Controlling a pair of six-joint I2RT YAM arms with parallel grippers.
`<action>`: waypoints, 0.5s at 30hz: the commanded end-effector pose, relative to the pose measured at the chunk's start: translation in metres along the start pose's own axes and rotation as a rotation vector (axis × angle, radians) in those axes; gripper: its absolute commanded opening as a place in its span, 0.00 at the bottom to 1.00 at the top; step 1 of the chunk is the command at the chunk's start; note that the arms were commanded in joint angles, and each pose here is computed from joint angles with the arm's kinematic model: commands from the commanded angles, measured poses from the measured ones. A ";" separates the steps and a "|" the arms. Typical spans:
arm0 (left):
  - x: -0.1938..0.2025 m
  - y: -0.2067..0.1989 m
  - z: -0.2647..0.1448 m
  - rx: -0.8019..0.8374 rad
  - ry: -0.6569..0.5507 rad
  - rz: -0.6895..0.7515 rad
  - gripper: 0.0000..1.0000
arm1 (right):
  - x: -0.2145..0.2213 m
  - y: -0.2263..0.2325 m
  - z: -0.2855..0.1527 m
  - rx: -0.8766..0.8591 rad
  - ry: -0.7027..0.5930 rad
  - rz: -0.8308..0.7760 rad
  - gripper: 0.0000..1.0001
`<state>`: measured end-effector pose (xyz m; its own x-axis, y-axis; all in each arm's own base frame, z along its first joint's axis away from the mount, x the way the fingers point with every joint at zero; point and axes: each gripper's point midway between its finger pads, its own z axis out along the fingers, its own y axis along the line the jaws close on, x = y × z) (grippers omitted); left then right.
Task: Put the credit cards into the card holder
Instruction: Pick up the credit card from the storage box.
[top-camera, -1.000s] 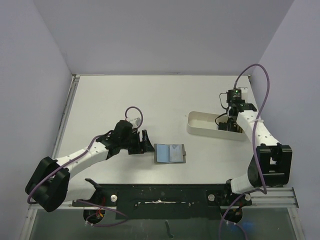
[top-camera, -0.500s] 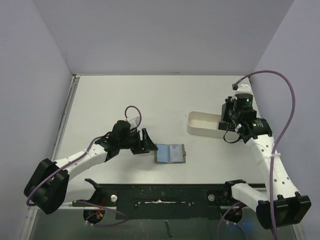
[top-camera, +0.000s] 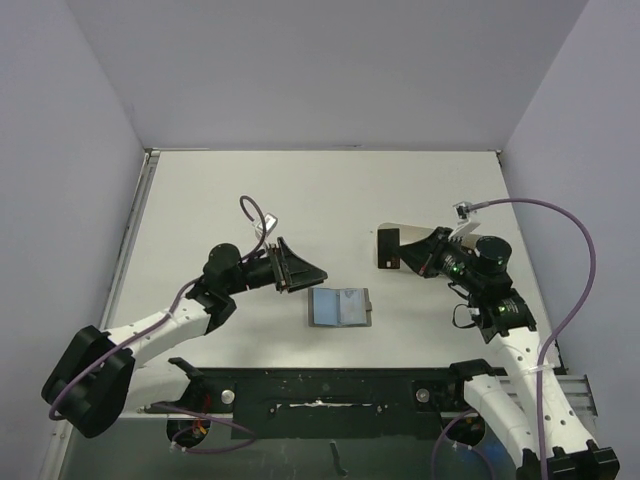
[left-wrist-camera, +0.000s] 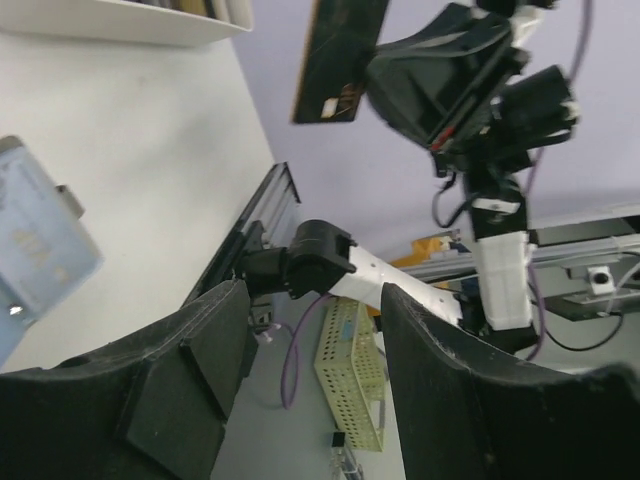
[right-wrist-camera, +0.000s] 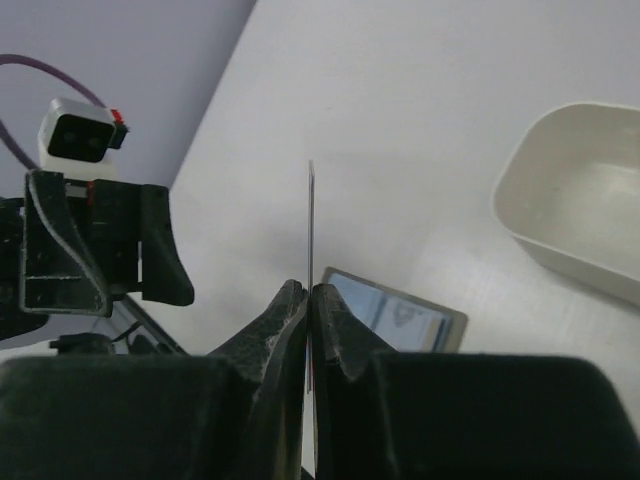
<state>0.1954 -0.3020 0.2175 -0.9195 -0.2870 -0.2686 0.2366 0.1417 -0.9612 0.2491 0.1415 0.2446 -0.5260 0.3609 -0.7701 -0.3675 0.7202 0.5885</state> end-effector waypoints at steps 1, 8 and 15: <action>-0.005 -0.047 -0.004 0.220 -0.014 0.055 0.55 | -0.009 0.061 -0.005 -0.319 -0.051 0.080 0.00; -0.001 -0.056 0.008 0.285 0.012 0.042 0.57 | 0.012 0.096 0.000 -0.485 -0.001 0.141 0.00; 0.001 -0.064 0.011 0.336 0.001 0.047 0.59 | 0.033 0.114 0.010 -0.523 0.058 0.161 0.00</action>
<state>0.1896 -0.3215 0.2376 -0.9362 -0.2626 -0.2335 0.2515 -0.0369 -0.9671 0.2016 0.2307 0.2626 -0.6779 0.3761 -0.6317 -0.5453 0.3190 0.7752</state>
